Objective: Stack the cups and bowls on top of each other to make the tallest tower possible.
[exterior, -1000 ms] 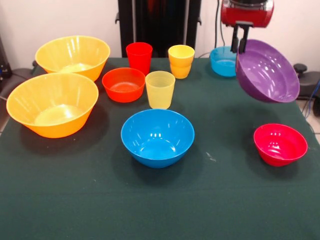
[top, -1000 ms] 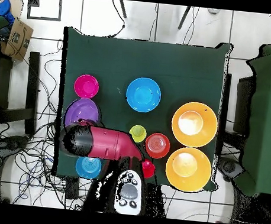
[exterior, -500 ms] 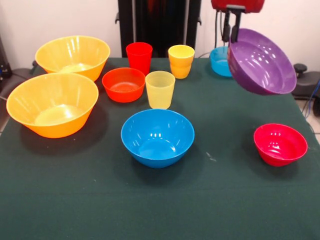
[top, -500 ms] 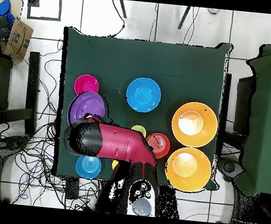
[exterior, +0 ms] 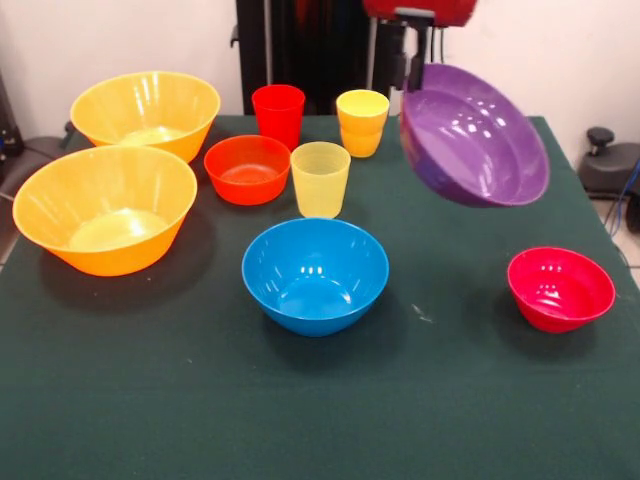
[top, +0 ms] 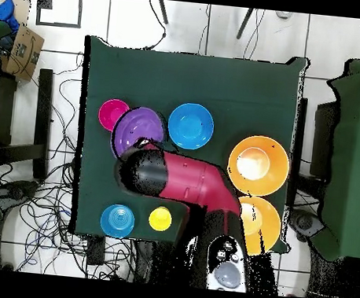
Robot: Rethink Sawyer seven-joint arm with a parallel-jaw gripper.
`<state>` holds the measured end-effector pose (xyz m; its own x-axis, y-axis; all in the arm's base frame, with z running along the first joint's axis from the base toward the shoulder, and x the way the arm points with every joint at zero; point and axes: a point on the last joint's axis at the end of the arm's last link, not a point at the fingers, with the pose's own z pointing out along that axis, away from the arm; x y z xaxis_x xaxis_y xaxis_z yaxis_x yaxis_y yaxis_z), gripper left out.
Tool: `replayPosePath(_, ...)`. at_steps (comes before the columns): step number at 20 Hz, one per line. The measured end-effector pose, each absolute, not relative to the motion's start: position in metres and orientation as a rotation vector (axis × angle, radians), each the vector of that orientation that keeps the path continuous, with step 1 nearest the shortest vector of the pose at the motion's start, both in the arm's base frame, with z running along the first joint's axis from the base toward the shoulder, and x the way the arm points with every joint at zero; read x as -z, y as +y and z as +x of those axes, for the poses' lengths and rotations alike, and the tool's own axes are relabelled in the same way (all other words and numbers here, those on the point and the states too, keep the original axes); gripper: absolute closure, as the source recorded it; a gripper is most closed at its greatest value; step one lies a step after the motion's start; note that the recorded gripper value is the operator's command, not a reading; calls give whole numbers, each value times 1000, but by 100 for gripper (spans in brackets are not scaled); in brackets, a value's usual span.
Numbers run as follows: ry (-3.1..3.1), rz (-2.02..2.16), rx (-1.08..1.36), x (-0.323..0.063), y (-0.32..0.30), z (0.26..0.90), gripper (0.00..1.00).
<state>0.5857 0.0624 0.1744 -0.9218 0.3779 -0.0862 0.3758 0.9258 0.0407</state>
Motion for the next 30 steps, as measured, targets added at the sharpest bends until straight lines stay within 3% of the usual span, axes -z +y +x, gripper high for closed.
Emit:
replayPosePath(15, 2956, 612, -55, -163, -26, 628, 100)
replayPosePath(30, 3028, 449, -76, -117, -17, 624, 100)
